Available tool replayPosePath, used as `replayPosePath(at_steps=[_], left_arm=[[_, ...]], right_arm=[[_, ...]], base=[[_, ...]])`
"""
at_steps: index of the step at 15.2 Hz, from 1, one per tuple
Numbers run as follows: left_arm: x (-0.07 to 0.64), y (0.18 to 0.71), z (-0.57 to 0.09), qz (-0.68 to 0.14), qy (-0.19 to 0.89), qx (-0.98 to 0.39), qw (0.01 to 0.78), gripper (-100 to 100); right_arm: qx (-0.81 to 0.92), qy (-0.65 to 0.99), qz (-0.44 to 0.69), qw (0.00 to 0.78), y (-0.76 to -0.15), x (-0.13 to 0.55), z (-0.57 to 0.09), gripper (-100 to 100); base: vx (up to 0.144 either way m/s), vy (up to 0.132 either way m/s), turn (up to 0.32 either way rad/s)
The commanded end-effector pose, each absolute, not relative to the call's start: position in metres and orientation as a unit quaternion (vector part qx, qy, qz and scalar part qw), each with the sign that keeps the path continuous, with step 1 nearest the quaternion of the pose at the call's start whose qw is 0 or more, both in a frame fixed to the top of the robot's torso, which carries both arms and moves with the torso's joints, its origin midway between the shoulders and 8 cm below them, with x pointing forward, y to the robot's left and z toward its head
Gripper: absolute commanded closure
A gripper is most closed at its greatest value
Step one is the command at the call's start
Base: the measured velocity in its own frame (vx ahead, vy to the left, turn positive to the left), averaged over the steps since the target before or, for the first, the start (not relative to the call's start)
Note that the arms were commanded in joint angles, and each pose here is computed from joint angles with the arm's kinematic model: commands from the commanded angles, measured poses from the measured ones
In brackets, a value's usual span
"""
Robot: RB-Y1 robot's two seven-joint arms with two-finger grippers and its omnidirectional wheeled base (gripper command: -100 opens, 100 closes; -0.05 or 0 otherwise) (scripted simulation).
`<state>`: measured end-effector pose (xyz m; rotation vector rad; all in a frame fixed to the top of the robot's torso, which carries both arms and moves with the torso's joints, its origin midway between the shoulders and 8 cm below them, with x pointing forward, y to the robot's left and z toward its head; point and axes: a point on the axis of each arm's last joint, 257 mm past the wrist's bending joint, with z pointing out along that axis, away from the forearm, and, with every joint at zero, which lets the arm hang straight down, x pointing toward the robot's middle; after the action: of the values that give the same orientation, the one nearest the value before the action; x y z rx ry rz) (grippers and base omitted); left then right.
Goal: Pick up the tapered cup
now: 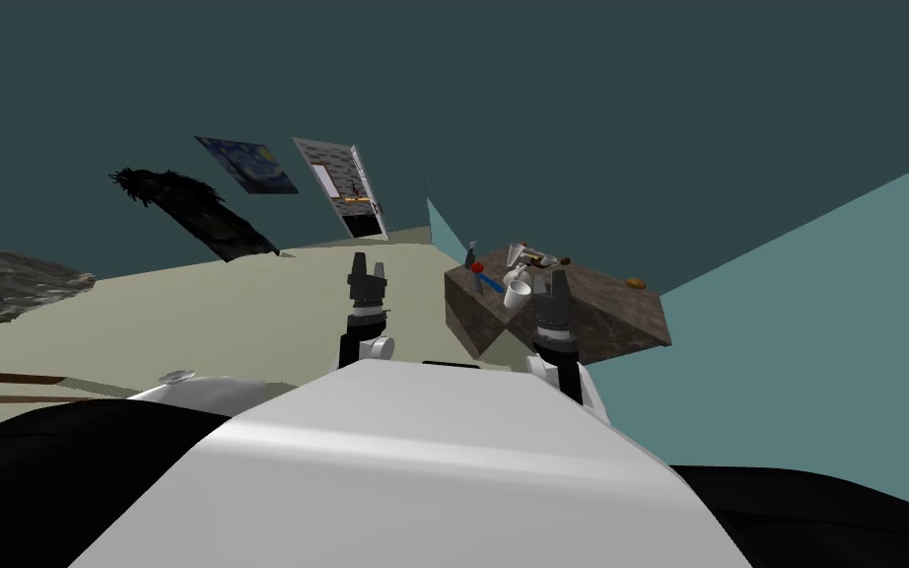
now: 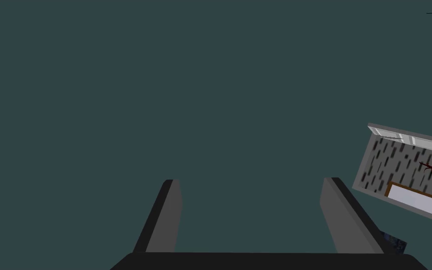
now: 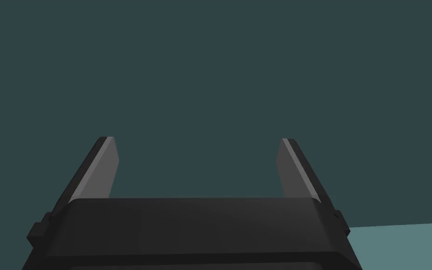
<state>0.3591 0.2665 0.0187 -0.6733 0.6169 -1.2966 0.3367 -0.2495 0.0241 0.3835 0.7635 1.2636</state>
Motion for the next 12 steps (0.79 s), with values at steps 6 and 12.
replayPosePath(at_steps=[6,12], left_arm=[[0.359,0.266,0.019,-0.582,0.277,-0.302,0.702,0],[0.359,0.266,0.019,-0.582,0.277,-0.302,0.702,0]], right_arm=[[0.117,0.429,0.535,0.718,-0.243,0.350,-0.010,-100],[0.066,0.489,0.505,0.709,-0.242,0.356,-0.034,-100]], base=[[0.023,-0.026,0.056],[0.024,-0.022,0.059]])
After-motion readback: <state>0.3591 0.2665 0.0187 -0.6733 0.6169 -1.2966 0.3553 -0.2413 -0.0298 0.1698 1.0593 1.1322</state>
